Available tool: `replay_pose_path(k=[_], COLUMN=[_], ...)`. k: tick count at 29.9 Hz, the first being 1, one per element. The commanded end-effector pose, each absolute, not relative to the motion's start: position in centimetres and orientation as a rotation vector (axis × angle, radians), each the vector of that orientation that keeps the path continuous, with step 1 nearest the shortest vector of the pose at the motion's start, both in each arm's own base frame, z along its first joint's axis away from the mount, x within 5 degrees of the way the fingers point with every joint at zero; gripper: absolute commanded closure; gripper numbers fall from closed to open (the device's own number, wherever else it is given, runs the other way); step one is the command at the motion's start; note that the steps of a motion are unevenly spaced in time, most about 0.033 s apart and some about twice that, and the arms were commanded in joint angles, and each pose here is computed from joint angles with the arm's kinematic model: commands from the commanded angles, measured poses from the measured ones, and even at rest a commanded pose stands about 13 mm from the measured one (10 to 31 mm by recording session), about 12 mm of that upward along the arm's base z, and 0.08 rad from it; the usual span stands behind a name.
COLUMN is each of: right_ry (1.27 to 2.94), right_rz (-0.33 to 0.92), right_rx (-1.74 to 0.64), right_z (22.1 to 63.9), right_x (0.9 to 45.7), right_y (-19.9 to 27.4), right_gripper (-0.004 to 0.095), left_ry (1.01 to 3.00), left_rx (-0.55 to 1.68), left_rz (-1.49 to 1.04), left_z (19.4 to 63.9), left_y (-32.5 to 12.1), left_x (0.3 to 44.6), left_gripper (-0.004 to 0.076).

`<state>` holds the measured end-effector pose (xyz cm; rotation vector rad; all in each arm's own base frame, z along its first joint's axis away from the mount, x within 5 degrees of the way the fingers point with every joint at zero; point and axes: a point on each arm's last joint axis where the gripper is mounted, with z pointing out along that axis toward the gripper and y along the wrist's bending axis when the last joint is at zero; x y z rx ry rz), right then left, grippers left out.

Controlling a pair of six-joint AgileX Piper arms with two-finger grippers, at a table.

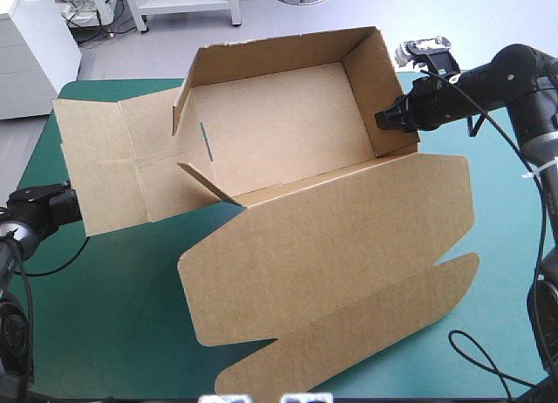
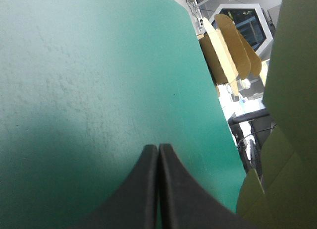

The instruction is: Fold the box

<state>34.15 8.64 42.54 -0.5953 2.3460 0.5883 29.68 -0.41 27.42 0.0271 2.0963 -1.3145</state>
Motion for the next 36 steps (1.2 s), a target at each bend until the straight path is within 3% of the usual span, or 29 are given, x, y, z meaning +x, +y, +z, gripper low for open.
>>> replay_pose_path(k=[1, 10, 18, 29, 36], right_ry=[2.259, 2.341, 2.344, 2.343, 2.355], right_rz=[0.64, 0.525, 0.503, 0.37, 0.327], right_rx=[-0.577, -0.592, -0.625, -0.645, -0.634], right_z=[44.3, 42.1, 40.5, 40.1, 40.0], right_x=[33.7, 35.2, 35.7, 35.3, 35.4], right_y=[9.1, 9.8, 12.5, 14.4, 14.1], right_gripper=[0.0924, 0.0921, 0.0921, 0.0921, 0.0921], left_ry=[1.933, 1.868, 1.897, 2.178, 2.172], left_rx=[0.041, -0.048, 0.012, -0.037, -0.062], left_rz=[-1.489, -1.58, -1.602, -1.268, -0.981], left_z=[30.9, 31.8, 31.9, 29.8, 32.1], left_y=[-1.2, -1.7, -3.5, -2.8, -2.0], left_x=[28.9, 29.0, 28.7, 28.7, 26.9], left_gripper=[0.0734, 0.0734, 0.0734, 0.0734, 0.0734])
